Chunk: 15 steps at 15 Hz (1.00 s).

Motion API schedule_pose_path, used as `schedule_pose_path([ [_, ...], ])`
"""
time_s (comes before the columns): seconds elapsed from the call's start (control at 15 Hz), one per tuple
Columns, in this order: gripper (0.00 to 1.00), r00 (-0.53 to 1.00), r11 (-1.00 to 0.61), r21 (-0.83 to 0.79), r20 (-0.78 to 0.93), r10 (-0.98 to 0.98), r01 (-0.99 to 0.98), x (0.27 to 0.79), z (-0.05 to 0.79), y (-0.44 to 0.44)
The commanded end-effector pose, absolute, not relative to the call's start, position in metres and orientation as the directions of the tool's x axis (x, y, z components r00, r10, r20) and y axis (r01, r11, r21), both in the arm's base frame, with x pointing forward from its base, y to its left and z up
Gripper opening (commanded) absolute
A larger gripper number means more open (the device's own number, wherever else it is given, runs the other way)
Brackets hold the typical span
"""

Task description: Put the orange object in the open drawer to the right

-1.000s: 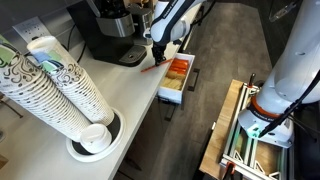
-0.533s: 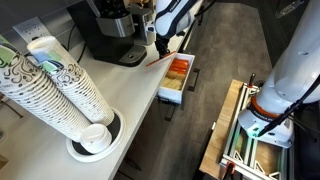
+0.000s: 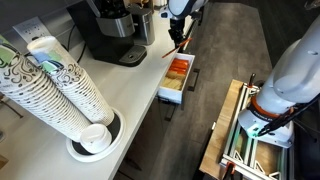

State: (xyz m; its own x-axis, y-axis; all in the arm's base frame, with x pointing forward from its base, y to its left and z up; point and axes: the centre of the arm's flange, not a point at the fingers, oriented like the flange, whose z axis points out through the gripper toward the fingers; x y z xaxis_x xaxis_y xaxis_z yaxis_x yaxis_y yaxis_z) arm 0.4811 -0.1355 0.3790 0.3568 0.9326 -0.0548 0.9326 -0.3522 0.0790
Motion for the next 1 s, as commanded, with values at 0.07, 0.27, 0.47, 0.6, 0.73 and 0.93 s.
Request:
schedule_pose_path([
  [0.07, 0.00, 0.312, -0.319, -0.029, -0.149, 0.938, 0.947, 0.427, 0.370, -0.166],
  [0.27, 0.00, 0.308, -0.326, -0.077, -0.187, 0.933, 0.942, 0.409, 0.349, -0.177],
  [0.47, 0.00, 0.326, -0.351, -0.079, -0.230, 0.917, 0.933, 0.405, 0.317, -0.175],
  [0.6, 0.00, 0.351, -0.376, -0.055, -0.254, 0.901, 0.925, 0.408, 0.298, -0.172],
  [0.73, 0.00, 0.367, -0.382, -0.014, -0.248, 0.896, 0.924, 0.414, 0.281, -0.169],
  [0.93, 0.00, 0.411, -0.410, 0.057, -0.255, 0.875, 0.910, 0.426, 0.260, -0.168],
])
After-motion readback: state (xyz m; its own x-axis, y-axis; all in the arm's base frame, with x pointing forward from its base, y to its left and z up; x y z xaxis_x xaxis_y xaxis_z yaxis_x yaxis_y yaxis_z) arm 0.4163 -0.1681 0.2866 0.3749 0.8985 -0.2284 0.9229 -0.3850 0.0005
